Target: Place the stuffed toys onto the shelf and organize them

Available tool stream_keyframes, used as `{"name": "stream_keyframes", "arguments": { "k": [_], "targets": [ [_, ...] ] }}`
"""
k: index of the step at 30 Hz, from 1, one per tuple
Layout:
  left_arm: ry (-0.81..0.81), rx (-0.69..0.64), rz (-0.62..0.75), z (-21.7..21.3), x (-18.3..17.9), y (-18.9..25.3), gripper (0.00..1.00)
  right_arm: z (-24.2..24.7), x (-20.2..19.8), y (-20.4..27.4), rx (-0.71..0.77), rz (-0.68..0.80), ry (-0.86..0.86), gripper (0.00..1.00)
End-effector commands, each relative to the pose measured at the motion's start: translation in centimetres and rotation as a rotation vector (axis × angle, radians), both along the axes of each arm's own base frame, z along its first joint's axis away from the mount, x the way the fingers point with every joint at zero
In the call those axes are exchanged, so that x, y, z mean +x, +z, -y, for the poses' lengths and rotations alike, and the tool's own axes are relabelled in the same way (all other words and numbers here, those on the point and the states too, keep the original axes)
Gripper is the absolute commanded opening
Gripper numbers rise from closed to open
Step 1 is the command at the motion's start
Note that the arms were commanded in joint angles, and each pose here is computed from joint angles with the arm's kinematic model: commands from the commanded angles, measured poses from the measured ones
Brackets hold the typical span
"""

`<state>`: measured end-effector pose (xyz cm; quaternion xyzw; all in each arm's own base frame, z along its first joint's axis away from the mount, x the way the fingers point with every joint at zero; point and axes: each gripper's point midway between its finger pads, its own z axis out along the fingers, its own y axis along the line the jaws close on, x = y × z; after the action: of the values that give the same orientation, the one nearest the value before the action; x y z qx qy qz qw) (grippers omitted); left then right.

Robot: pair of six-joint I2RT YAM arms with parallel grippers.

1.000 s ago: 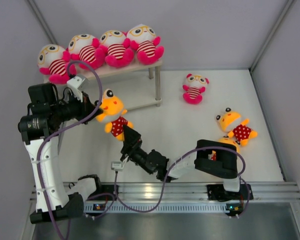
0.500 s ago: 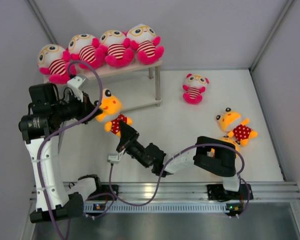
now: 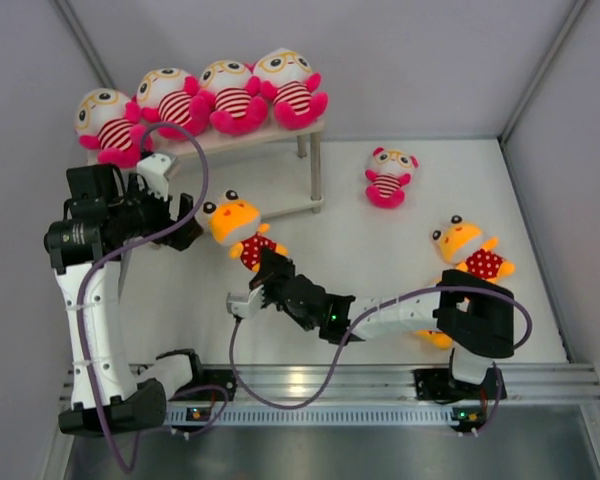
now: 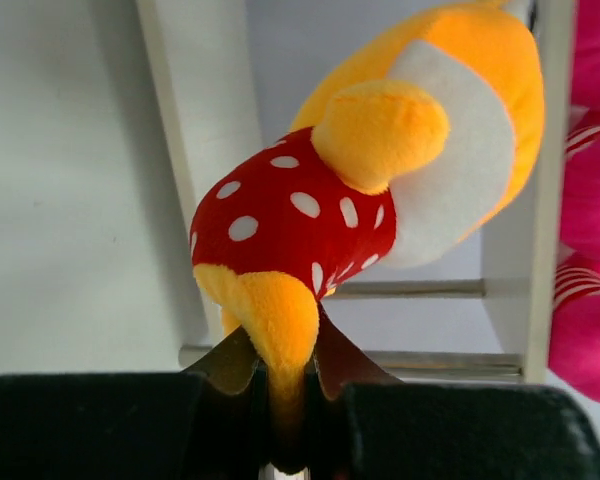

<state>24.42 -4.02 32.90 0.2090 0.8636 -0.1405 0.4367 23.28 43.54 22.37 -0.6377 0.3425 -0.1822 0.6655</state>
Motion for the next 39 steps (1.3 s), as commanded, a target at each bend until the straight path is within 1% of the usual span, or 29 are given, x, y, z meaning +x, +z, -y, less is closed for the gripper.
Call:
{"name": "stream_keyframes", "arguments": {
  "k": [1,3,4,6,7,9,11,12,13,14,16,18,21,23,25,26,27,29,30,31,33,35,36,38,39],
  "targets": [
    [0.023,0.102,0.089,-1.3,-0.5,1.3,0.89,1.3,4.2,-2.5,-0.082,-0.108,-0.168,0.00],
    [0.043,0.128,0.095,-1.8,-0.6,1.4,0.89,2.1,7.0,-2.5,-0.118,-0.079,-0.263,0.00],
    [0.055,0.139,0.101,-2.0,-0.8,1.5,0.89,1.2,8.3,-2.4,-0.120,-0.068,-0.286,0.00],
    [0.086,0.168,0.096,-2.8,-0.8,1.3,0.89,1.4,10.7,-2.5,-0.151,-0.074,-0.333,0.00],
    [0.094,0.173,0.092,-2.9,-0.9,1.2,0.90,0.4,12.0,-1.9,-0.136,-0.073,-0.347,0.00],
    [0.094,0.173,0.092,-2.9,-1.0,1.1,0.89,0.4,14.3,-2.0,-0.153,-0.093,-0.378,0.00],
    [0.089,0.171,0.093,-2.7,-1.3,0.9,0.90,-0.6,15.9,-3.0,-0.213,-0.112,-0.356,0.00],
    [0.086,0.166,0.094,-2.6,-1.3,0.9,0.90,-0.3,17.1,-4.6,-0.252,-0.124,-0.367,0.00],
    [0.080,0.165,0.094,-2.6,-1.3,0.9,0.90,-0.6,17.9,-4.1,-0.259,-0.134,-0.371,0.01],
    [0.078,0.161,0.091,-2.5,-1.4,0.8,0.90,-0.6,18.6,-4.8,-0.287,-0.159,-0.368,0.01],
    [0.070,0.159,0.089,-2.4,-1.5,0.6,0.90,-0.2,20.6,-5.8,-0.295,-0.199,-0.394,0.02],
    [0.069,0.162,0.085,-2.4,-1.4,0.5,0.90,0.8,21.8,-7.5,-0.348,-0.220,-0.413,0.04],
    [0.070,0.165,0.085,-2.5,-1.4,0.4,0.90,1.2,22.5,-8.7,-0.376,-0.235,-0.426,0.05],
    [0.066,0.163,0.082,-2.4,-1.5,0.3,0.90,1.2,22.8,-8.8,-0.380,-0.246,-0.432,0.07],
    [0.065,0.164,0.082,-2.4,-1.5,0.2,0.90,1.2,23.0,-8.9,-0.369,-0.253,-0.437,0.11],
    [0.065,0.162,0.079,-2.4,-1.5,0.2,0.90,1.3,23.0,-8.9,-0.366,-0.254,-0.440,0.15],
    [0.066,0.163,0.082,-2.4,-1.5,0.2,0.90,1.2,22.9,-8.8,-0.358,-0.253,-0.441,0.26],
    [0.066,0.163,0.082,-2.4,-1.6,0.2,0.90,1.2,22.9,-8.2,-0.342,-0.245,-0.453,0.40],
    [0.065,0.166,0.081,-2.4,-1.6,0.2,0.90,1.0,22.5,-7.5,-0.323,-0.235,-0.448,0.53],
    [0.065,0.166,0.080,-2.4,-1.5,0.1,0.90,0.9,22.2,-6.9,-0.309,-0.231,-0.442,0.58],
    [0.063,0.168,0.079,-2.4,-1.6,0.1,0.90,0.7,21.3,-5.5,-0.268,-0.225,-0.433,0.64],
    [0.064,0.169,0.079,-2.4,-1.6,0.0,0.90,0.7,20.6,-4.6,-0.246,-0.221,-0.428,0.66],
    [0.062,0.171,0.079,-2.5,-1.6,0.0,0.90,0.8,19.9,-3.8,-0.222,-0.208,-0.422,0.68],
    [0.062,0.171,0.079,-2.4,-1.6,0.0,0.90,0.5,18.5,-2.8,-0.192,-0.190,-0.414,0.71],
    [0.057,0.172,0.082,-2.4,-1.6,0.0,0.90,1.1,17.6,-2.4,-0.181,-0.191,-0.413,0.80]
  ]
}}
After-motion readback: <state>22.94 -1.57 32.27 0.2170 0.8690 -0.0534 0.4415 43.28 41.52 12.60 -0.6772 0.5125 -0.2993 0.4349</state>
